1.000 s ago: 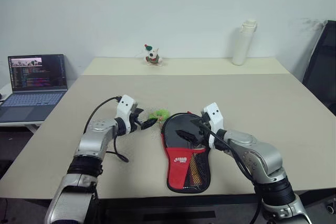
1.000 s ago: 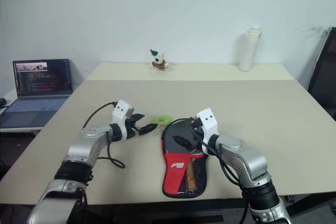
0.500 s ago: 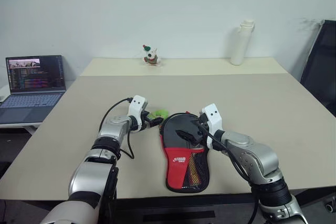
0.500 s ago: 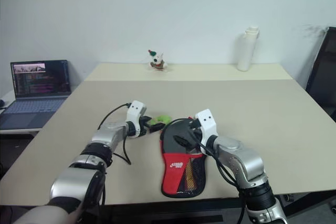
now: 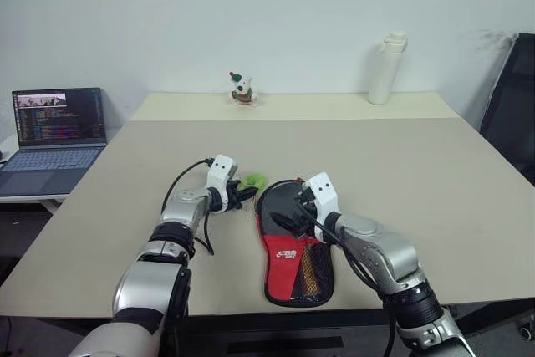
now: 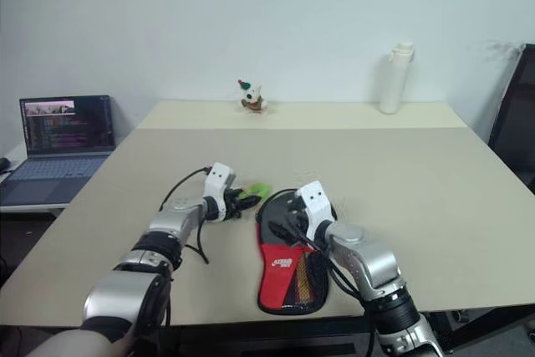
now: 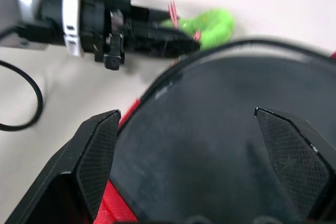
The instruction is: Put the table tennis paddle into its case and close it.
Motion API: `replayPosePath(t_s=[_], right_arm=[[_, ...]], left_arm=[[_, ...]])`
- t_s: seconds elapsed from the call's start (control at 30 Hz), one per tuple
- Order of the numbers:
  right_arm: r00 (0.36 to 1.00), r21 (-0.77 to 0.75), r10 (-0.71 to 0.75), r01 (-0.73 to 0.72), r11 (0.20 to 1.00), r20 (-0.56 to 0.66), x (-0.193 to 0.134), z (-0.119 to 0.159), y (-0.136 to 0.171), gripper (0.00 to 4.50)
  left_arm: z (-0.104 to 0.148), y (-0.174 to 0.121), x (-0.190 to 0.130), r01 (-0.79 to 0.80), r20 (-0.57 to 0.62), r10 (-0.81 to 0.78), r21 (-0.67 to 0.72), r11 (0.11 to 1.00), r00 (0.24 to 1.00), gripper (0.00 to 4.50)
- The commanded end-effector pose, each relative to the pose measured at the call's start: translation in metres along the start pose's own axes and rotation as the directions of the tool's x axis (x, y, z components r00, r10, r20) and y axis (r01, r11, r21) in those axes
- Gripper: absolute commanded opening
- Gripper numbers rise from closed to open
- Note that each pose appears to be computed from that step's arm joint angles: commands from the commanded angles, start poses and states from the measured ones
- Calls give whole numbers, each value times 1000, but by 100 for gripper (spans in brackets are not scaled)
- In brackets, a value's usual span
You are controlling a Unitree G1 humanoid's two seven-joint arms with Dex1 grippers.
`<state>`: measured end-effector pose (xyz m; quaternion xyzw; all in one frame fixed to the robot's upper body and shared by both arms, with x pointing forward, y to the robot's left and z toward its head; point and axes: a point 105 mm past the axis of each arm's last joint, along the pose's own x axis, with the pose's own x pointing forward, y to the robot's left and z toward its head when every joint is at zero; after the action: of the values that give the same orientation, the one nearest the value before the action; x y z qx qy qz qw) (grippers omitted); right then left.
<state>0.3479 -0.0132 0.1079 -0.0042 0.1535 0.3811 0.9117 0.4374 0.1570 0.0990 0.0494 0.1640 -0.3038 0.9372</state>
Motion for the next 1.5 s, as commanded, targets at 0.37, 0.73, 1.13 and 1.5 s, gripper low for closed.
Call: replayPosePath(t_s=[0.37,0.73,1.13,1.5], right_arm=[[991,-26,-85,83,996,-105,-2,-33,-16,450],[987,-16,-70,68,998,-147,-1,-46,-4,450],[988,37,-7,13,999,-157,1,-63,30,450],[985,80,-1,15,997,-175,-4,-74,43,450]], left_arm=[[24,3,7,-72,19,70,129,989,997,5],[75,-7,27,-171,27,175,398,901,984,5],[97,-76,64,-75,30,76,719,691,997,5],[125,-141,82,-72,103,-52,902,425,993,5]])
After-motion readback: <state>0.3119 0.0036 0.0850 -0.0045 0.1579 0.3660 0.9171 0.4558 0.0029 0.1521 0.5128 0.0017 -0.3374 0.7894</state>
